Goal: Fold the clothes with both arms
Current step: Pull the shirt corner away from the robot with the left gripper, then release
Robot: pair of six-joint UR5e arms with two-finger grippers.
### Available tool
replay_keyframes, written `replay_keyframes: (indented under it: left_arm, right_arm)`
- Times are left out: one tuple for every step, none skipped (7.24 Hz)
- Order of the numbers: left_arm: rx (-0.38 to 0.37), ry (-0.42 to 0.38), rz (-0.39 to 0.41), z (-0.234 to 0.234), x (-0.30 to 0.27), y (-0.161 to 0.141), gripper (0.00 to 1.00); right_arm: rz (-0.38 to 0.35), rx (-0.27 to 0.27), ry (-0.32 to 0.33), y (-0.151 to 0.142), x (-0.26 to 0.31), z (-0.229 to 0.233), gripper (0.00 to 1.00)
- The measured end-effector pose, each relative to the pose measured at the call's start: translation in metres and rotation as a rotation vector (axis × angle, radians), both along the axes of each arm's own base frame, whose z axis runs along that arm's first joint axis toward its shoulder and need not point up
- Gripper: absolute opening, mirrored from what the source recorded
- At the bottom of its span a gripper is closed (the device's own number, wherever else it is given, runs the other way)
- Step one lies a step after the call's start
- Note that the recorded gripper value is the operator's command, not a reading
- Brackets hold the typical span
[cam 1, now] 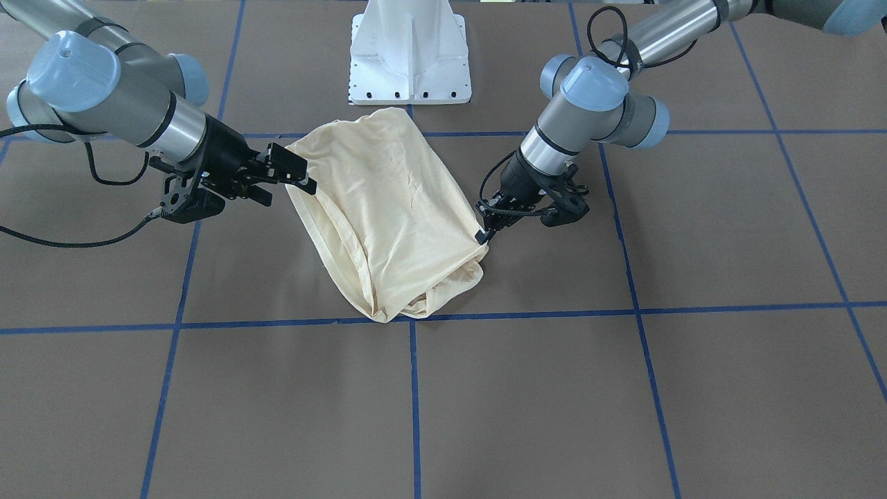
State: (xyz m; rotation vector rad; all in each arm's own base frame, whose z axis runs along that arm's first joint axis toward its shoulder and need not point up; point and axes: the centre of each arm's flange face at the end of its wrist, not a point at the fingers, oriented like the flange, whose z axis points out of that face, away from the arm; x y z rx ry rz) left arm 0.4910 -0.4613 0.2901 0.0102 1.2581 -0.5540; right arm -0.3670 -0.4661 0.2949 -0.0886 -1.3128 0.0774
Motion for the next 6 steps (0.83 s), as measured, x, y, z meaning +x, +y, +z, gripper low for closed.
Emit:
replay_keyframes:
  left_arm:
    - [-0.008,-0.018,-0.023,0.004,-0.007,-0.014,0.0]
    - [-0.016,-0.035,-0.045,0.008,-0.009,-0.03,0.0]
    - [-0.025,-0.051,-0.066,0.009,-0.003,-0.051,0.0]
    - [-0.032,-0.067,-0.096,0.007,0.004,-0.077,0.0]
    - [-0.022,-0.082,-0.135,0.003,0.009,-0.102,0.0]
    - [0.004,-0.093,-0.173,0.002,0.013,-0.124,0.0]
  right_arm:
    - [0.002,-0.002,0.002,-0.001,0.0,0.001,1.0]
    - [0.005,-0.004,0.004,-0.001,0.001,0.003,1.0]
    - [0.009,-0.006,0.007,-0.002,0.002,0.004,1.0]
    - [0.014,-0.008,0.009,-0.003,0.004,0.006,1.0]
    - [0.017,-0.01,0.01,-0.004,0.005,0.008,1.0]
    - [0.021,-0.012,0.012,-0.005,0.007,0.009,1.0]
